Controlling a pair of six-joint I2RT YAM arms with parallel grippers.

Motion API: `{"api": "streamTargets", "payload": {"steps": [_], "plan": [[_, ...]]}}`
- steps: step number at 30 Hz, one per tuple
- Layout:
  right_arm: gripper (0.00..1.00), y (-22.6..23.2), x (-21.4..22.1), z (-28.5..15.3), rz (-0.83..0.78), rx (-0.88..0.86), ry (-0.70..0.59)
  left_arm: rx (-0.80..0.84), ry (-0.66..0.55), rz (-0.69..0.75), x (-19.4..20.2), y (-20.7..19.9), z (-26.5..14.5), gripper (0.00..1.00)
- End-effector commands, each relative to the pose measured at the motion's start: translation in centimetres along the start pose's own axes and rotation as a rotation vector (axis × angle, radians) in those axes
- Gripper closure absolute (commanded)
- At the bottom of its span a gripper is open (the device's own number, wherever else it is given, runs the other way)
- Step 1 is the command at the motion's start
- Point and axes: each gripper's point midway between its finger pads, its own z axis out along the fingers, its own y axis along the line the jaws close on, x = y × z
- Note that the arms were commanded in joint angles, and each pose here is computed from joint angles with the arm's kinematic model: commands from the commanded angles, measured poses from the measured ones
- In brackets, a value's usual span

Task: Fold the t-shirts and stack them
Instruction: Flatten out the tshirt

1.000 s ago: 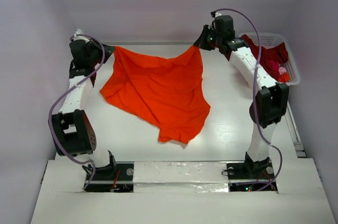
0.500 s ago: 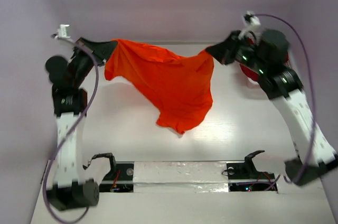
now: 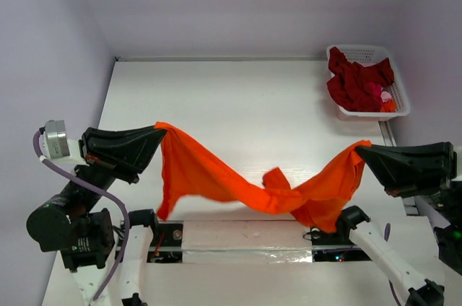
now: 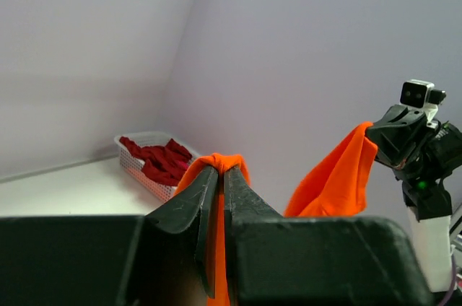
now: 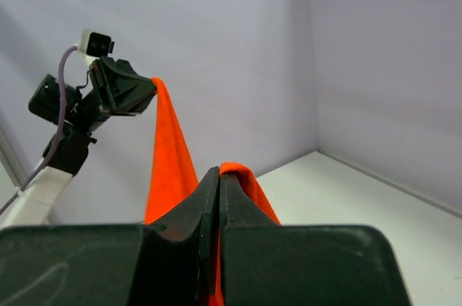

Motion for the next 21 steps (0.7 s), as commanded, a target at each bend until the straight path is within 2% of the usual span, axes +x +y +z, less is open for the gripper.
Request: {"api": "streamTargets", "payload": {"steps": [1, 4, 9, 13, 14, 16, 17, 21], "plan": [[1.0, -2.0, 1.6, 2.1, 0.044, 0.037, 0.089, 0.005, -0.017, 0.009, -1.6, -1.2, 0.5, 1.0], [1.0, -4.3, 1.9, 4.0, 0.033, 0.09, 0.088, -0.063, -0.023, -0.009, -1.9, 2.9, 2.3, 1.0], [1.0, -11.3, 5.6, 9.0, 0.038, 0.226, 0.166, -0.253, 0.026, -0.123, 0.7, 15.9, 5.7, 1.0], [1.0, -17.1, 9.9, 12.8, 0.072, 0.323, 0.219, -0.385, 0.027, -0.149, 1.7, 23.8, 7.4, 1.0], [1.0, -19.6, 12.7, 14.0, 0.096, 0.365, 0.282, -0.431, 0.052, -0.181, 2.8, 26.8, 7.9, 1.0], [1.0, -22.1, 14.0, 15.4, 0.081, 0.416, 0.313, -0.459, 0.052, -0.18, 3.0, 29.4, 8.7, 1.0], [1.0, -23.3, 15.3, 15.8, 0.086, 0.443, 0.347, -0.488, 0.079, -0.215, 4.4, 32.0, 8.9, 1.0], [1.0, -28.8, 21.8, 17.7, 0.135, 0.521, 0.473, -0.529, 0.09, -0.284, 7.1, 36.7, 9.2, 1.0]]}}
